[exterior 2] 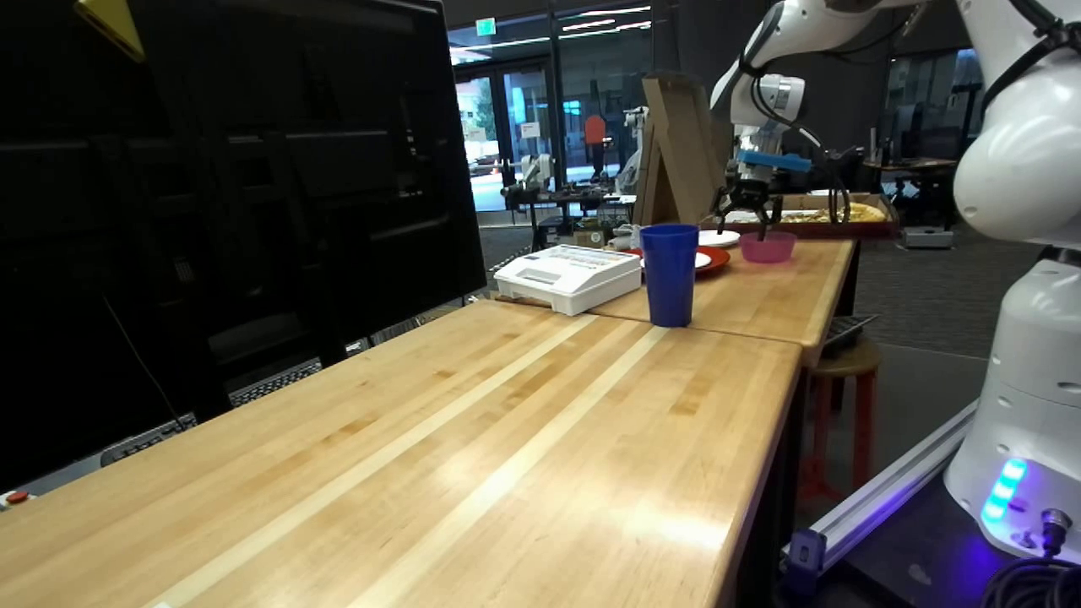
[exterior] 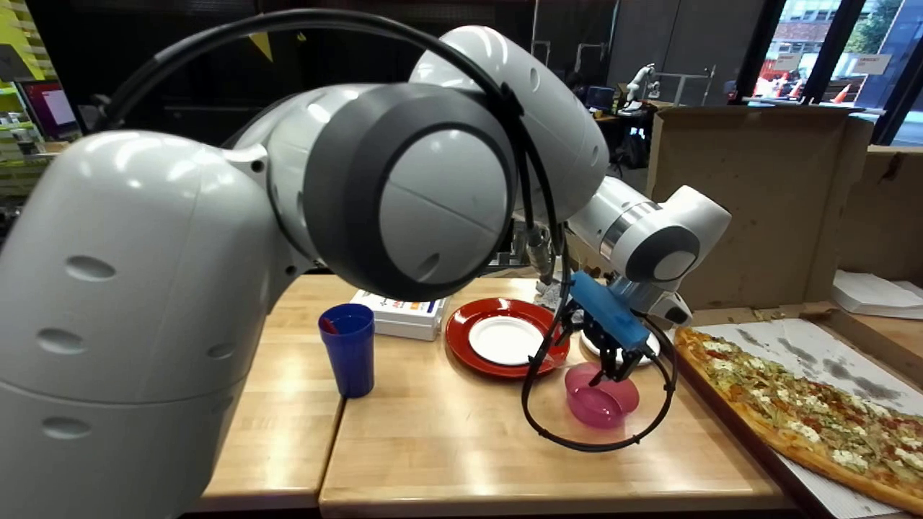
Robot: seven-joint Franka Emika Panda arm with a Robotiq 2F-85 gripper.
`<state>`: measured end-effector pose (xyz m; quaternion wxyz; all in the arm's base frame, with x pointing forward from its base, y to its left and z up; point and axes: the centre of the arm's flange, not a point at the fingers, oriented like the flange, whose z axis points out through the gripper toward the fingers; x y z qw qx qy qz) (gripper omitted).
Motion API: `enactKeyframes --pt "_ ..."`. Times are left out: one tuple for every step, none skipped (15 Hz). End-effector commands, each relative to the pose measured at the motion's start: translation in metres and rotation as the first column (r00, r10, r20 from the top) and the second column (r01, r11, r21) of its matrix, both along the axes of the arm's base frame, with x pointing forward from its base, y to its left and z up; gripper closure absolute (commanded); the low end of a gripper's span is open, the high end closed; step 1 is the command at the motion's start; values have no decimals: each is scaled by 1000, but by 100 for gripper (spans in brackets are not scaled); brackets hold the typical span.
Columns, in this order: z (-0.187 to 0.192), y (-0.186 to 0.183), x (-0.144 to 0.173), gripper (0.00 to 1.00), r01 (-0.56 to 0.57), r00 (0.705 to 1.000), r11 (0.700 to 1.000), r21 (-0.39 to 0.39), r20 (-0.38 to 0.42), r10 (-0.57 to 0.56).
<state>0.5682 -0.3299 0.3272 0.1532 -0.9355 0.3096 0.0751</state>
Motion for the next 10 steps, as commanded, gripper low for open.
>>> enactKeyframes --pt "0 -4 5 11 18 1000 1000 -18 -6 -18" --pt "-1 -4 5 19 19 1000 1000 -22 -9 -19" --pt "-1 -4 5 33 20 1000 999 -25 -11 -20" --pt "-2 -5 4 39 21 1000 999 -27 -13 -22" --pt "-2 -6 4 46 24 1000 999 -26 -14 -24" --pt "-2 -6 4 55 26 1000 999 -28 -14 -26" --pt "-2 -7 4 62 27 1000 999 -29 -15 -28" --pt "-2 -7 3 70 28 999 999 -32 -15 -29" --pt "-2 -7 3 79 28 999 999 -35 -14 -29" --pt "-1 -8 3 85 28 1000 999 -35 -12 -29"
